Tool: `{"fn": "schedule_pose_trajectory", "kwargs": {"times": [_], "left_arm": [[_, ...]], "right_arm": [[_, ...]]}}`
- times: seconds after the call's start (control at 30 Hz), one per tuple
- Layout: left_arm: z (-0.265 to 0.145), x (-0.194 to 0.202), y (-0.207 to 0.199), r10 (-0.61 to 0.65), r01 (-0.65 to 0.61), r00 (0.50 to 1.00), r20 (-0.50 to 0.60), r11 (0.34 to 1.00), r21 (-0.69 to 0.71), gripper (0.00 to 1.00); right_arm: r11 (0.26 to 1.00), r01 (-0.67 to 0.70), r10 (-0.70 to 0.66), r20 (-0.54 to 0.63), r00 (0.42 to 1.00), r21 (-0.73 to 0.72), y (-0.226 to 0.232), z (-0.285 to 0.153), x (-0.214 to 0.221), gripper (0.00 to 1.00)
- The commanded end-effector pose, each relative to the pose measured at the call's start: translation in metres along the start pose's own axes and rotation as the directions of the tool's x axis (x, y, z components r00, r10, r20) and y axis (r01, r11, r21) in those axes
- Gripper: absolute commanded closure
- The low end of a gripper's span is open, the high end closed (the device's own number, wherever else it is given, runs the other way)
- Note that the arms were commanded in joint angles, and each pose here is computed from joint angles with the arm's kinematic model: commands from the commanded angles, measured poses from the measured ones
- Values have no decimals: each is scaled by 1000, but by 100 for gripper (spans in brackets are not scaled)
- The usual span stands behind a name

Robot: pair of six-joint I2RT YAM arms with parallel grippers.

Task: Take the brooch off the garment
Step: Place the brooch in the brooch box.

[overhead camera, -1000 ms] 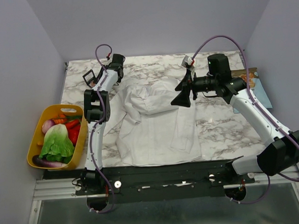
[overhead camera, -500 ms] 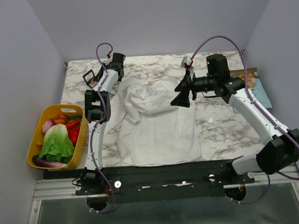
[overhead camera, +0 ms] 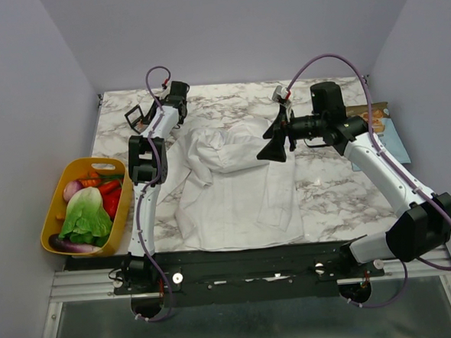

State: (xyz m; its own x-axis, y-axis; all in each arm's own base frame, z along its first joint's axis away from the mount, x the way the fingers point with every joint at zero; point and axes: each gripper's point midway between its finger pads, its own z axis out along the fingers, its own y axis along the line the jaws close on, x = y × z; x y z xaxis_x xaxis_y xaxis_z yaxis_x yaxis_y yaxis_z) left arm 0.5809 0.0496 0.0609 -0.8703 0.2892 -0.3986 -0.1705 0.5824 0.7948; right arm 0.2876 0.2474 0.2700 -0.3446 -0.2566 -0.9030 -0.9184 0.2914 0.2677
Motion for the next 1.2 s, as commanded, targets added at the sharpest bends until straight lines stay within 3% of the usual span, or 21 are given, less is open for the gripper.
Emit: {"fn": "schedule_pose_trajectory", "kwargs": {"times": [0.0,0.53,0.7,1.17], "left_arm": [[7,9,-4,14,-14,1000,-23,1000,-28,100],[8,16,-12,55,-55,998,-35,998,-5,100],[7,15,-13,55,-55,998,-31,999,2,88],[6,17,-19,65,-64,997,-33,998,22,86]], "right_arm": [[1000,-9,9,0,1000,-16,0,2,4,0],[1000,-9,9,-1,1000,-13,-2,2,4,0],[1000,-7,7,-1,1000,-13,-1,2,4,0],[1000,-11,11,-5,1000,-10,-3,3,6,0]]}}
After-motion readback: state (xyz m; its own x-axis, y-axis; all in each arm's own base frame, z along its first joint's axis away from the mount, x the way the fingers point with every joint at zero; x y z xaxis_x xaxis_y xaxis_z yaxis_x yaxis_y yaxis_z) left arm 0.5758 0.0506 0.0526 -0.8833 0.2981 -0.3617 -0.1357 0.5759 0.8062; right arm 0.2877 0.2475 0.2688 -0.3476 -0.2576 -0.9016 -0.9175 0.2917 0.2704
